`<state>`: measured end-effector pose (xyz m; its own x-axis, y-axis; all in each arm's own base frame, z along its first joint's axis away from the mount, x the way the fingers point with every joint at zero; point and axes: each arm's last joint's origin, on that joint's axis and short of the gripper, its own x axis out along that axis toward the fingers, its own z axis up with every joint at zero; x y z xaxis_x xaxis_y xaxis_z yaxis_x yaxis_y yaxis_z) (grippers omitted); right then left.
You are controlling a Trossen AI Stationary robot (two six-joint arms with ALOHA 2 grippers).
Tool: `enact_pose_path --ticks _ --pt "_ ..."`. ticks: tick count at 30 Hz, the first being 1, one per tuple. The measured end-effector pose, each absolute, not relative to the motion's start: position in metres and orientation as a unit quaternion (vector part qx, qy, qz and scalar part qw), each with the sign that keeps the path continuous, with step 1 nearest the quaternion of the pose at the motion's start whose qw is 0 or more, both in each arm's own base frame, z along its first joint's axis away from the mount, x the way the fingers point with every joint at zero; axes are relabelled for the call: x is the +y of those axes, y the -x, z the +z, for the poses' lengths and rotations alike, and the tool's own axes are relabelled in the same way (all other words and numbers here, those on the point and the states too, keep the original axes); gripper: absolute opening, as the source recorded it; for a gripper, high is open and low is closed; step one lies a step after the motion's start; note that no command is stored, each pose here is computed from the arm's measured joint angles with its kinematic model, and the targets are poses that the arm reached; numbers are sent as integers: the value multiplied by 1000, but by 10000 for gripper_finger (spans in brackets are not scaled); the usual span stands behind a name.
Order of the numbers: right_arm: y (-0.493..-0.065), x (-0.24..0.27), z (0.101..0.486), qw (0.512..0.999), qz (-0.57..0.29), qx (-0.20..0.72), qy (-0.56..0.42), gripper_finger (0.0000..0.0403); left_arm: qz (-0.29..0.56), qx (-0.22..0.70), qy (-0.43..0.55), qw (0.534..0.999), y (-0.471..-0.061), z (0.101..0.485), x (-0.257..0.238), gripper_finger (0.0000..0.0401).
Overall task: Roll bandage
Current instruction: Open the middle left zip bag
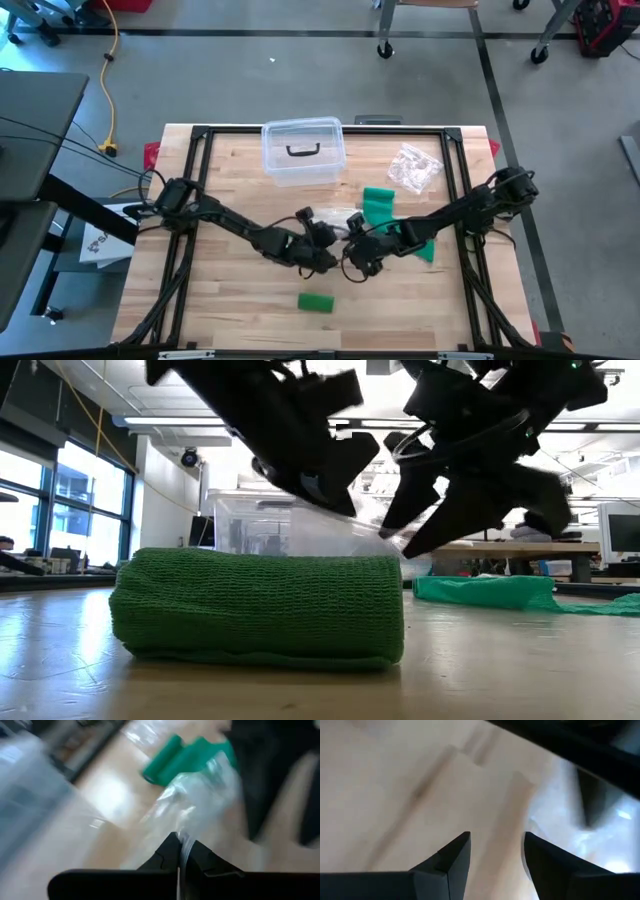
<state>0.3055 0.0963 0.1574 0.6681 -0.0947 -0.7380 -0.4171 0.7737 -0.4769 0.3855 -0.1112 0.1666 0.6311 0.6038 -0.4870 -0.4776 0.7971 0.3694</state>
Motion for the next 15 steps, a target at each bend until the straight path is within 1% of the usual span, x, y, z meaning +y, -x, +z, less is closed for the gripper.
enact_pose_path --ticks 3,5,7,10,13,15 --pt "-307 97 157 863 136 389 292 172 340 283 -168 881 -379 170 -123 0" --pt "-310 97 159 871 139 378 283 172 370 264 -210 865 -375 172 -131 0" --pt "-313 96 161 878 120 362 291 172 391 250 -242 852 -371 174 -138 0" --pt "-318 95 167 883 74 331 325 172 398 246 -266 843 -367 175 -144 0" --pt "-323 95 174 885 47 292 359 172 399 248 -264 843 -365 173 -144 0" --pt "-325 96 178 891 42 274 360 172 407 248 -256 841 -362 171 -143 0"
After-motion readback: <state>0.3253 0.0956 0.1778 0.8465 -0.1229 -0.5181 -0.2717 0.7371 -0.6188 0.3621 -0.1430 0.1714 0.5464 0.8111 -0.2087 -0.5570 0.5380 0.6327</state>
